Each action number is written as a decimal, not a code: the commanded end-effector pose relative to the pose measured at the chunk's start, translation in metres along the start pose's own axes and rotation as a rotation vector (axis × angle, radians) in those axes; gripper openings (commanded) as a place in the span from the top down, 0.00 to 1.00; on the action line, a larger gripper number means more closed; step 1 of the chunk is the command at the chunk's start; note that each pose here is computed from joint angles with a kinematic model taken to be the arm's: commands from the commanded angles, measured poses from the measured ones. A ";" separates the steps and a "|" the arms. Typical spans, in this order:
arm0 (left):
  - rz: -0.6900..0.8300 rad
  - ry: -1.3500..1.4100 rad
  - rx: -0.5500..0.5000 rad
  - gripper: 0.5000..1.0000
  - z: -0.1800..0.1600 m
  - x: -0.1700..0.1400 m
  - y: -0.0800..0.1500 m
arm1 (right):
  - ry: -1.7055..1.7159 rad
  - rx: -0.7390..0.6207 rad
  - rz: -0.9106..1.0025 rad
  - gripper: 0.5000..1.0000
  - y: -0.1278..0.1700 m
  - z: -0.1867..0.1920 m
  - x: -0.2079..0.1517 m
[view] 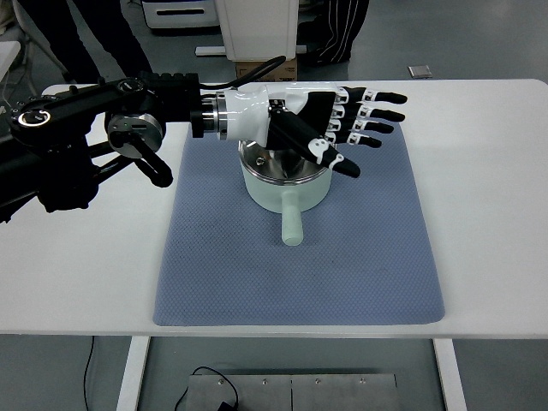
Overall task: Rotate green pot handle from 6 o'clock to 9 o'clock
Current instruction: 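Lower the left hand beside the pot's pale green handle, then sweep the handle with the left hand, swinging it away from the robot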
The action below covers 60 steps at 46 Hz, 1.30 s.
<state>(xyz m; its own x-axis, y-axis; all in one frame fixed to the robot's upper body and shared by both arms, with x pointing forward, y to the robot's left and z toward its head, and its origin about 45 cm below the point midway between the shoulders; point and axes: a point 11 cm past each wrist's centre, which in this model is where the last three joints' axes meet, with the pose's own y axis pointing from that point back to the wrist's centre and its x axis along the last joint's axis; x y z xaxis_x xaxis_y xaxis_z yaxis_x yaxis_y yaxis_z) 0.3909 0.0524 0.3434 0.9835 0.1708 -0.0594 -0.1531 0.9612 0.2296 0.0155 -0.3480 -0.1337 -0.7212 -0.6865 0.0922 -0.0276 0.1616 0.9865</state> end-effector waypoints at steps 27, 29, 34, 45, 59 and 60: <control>-0.031 -0.165 0.463 0.00 -0.058 -0.002 0.007 | 0.000 0.000 0.001 0.00 0.000 0.000 0.001; -0.028 -0.168 0.485 0.00 -0.060 -0.001 0.009 | 0.000 -0.001 0.000 0.00 0.000 0.000 0.000; -0.023 -0.183 0.532 0.00 -0.063 0.001 0.013 | 0.000 0.000 0.001 0.00 0.000 0.000 0.001; -0.008 -0.195 0.605 0.00 -0.073 0.006 0.025 | 0.000 -0.001 0.000 0.00 0.000 0.000 0.000; 0.029 -0.227 0.654 0.00 -0.077 0.017 0.044 | 0.000 -0.001 0.000 0.00 0.000 0.000 0.000; 0.034 -0.229 0.658 0.00 -0.077 0.019 0.047 | 0.000 0.001 0.000 0.00 0.000 0.000 0.000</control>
<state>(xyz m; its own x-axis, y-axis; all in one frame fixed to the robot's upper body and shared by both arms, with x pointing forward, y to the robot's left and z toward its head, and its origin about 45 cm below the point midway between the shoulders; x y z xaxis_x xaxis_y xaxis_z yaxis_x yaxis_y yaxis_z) 0.3922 0.1120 0.2765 0.9879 0.0779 0.1339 -0.1531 0.6229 0.7672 0.0156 -0.3480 -0.1337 -0.7213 -0.6865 0.0921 -0.0277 0.1614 0.9865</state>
